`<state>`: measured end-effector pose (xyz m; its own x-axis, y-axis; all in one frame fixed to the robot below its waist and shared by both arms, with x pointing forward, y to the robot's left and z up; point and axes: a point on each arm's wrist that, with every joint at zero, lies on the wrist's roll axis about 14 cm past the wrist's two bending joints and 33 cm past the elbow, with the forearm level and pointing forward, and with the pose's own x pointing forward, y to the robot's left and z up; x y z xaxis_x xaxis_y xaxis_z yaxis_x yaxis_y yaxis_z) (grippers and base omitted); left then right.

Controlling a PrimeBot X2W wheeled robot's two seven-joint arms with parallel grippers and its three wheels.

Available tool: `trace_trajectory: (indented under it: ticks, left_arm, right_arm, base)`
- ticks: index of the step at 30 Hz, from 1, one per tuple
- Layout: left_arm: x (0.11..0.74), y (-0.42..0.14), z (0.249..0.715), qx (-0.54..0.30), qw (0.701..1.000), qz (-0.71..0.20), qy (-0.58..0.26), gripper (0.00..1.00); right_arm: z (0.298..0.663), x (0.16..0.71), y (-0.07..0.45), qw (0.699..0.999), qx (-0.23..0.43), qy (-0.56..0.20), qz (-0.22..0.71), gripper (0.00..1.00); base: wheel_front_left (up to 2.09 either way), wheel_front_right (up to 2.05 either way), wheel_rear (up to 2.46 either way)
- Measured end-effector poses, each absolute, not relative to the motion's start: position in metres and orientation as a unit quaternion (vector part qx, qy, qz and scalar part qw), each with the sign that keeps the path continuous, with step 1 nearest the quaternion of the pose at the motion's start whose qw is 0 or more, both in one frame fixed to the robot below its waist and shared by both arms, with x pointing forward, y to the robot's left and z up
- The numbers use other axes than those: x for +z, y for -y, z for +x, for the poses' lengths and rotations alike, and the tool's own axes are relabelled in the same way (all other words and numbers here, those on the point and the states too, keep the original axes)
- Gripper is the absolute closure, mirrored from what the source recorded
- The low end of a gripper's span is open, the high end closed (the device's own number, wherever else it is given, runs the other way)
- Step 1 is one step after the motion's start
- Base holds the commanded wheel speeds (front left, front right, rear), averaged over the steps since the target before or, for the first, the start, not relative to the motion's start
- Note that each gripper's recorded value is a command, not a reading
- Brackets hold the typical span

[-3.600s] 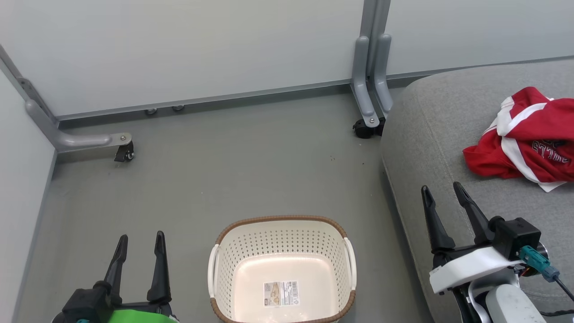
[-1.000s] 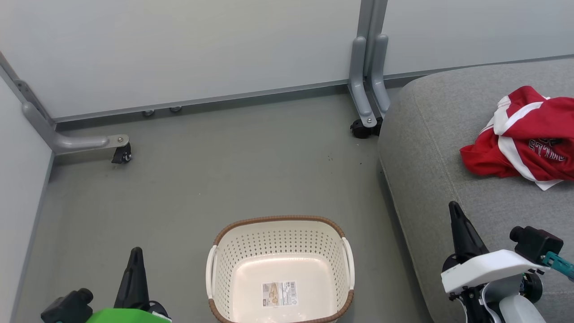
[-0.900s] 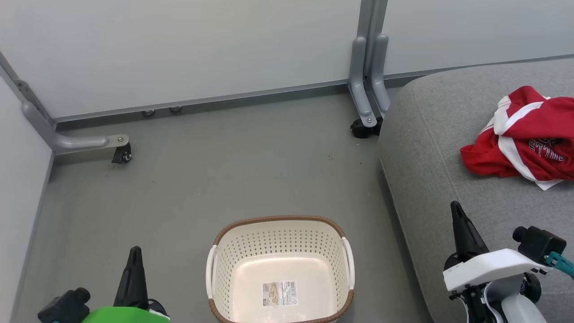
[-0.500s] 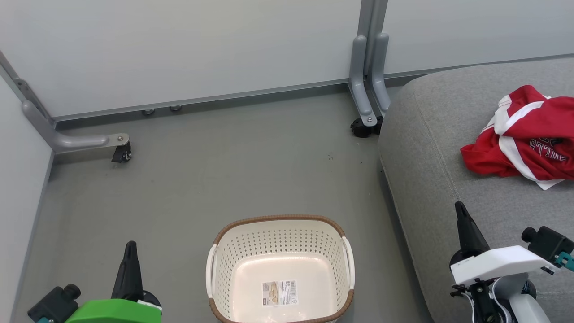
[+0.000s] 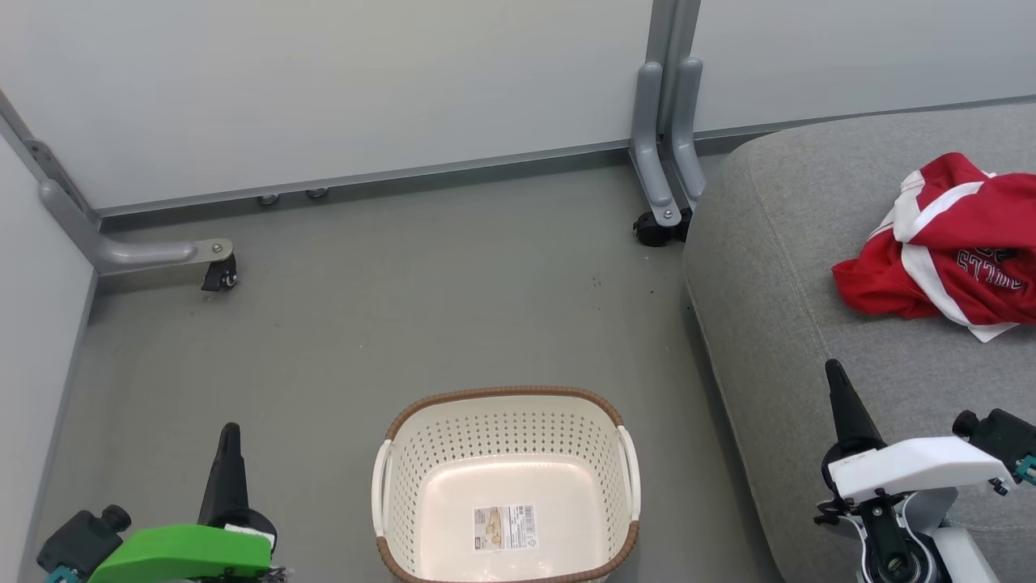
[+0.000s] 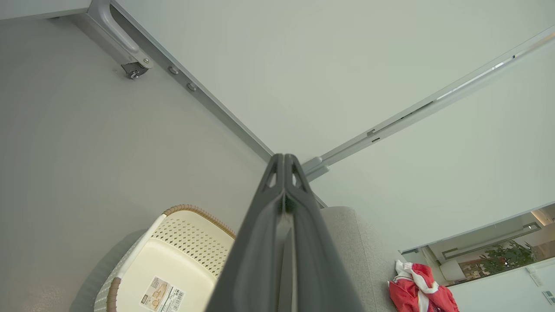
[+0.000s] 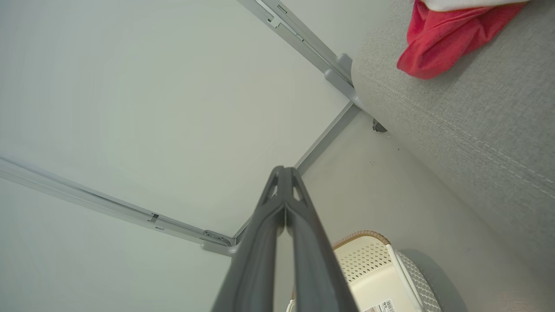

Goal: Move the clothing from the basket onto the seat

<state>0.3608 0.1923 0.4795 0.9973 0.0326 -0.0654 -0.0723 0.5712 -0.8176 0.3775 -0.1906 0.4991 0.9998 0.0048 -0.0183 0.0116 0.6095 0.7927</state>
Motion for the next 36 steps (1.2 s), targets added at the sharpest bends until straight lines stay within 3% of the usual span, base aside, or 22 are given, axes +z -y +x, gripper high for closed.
trace_trajectory:
  ticks: [36]
  left_arm:
    - [0.490,-0.197,0.375,0.024,0.796,-0.605,-0.015,1.00]
  right_arm:
    - [0.383,0.500,0.197,0.803,-0.010,-0.011,0.596,1.00]
  base:
    - [0.00,0.00,0.00]
